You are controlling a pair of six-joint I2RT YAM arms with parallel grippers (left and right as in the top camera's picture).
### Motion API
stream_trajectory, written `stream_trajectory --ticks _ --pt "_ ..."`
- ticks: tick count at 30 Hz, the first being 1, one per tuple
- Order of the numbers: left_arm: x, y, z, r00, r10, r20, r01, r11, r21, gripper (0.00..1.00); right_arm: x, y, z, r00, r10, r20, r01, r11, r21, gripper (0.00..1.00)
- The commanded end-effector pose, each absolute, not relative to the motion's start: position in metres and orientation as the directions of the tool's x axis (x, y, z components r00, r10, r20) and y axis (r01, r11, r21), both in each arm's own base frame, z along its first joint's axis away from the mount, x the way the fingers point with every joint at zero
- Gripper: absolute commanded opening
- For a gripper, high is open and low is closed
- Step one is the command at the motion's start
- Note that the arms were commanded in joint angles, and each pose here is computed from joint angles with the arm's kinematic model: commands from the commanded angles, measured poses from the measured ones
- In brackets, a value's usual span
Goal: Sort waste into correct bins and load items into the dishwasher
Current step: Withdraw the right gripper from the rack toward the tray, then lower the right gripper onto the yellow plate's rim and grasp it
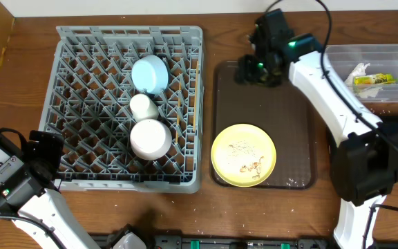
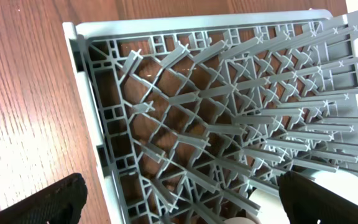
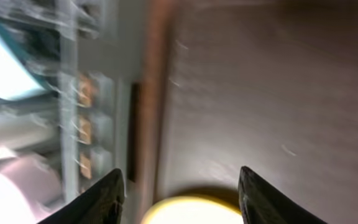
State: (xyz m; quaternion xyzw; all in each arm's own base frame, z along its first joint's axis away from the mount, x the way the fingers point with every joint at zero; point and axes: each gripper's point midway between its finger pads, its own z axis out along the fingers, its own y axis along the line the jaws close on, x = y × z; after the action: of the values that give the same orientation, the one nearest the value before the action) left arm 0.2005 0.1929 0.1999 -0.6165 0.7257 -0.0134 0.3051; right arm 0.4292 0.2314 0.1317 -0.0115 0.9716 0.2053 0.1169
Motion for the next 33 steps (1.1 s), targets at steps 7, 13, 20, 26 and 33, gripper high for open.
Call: stream_trajectory --ticks 7,13,20,26,33 --pt "0.201 0.196 0.209 -0.040 -0.896 -0.442 -0.883 0.239 -0.403 1.00 0.391 0.186 0.091 -0.989 -0.111 -0.094 -0.125 0.978 0.166 0.51" --pt "0.201 0.196 0.209 -0.040 -0.896 -0.442 -0.883 0.239 -0.403 1.00 0.362 0.176 0.057 -0.993 -0.115 0.013 -0.112 0.984 0.141 0.33" --pt "0.201 0.197 0.209 -0.040 -0.896 -0.443 -0.883 0.239 -0.404 1.00 0.331 0.185 0.028 -0.976 -0.196 0.097 -0.168 0.956 0.239 0.21" --pt "0.201 0.196 0.209 -0.040 -0.896 -0.442 -0.883 0.239 -0.403 1.00 0.325 0.189 0.028 -0.965 -0.242 0.103 -0.206 0.939 0.276 0.26" --pt "0.201 0.196 0.209 -0.040 -0.896 -0.442 -0.883 0.239 -0.403 1.00 0.315 0.187 0.029 -0.934 -0.337 0.117 -0.292 0.911 0.292 0.37"
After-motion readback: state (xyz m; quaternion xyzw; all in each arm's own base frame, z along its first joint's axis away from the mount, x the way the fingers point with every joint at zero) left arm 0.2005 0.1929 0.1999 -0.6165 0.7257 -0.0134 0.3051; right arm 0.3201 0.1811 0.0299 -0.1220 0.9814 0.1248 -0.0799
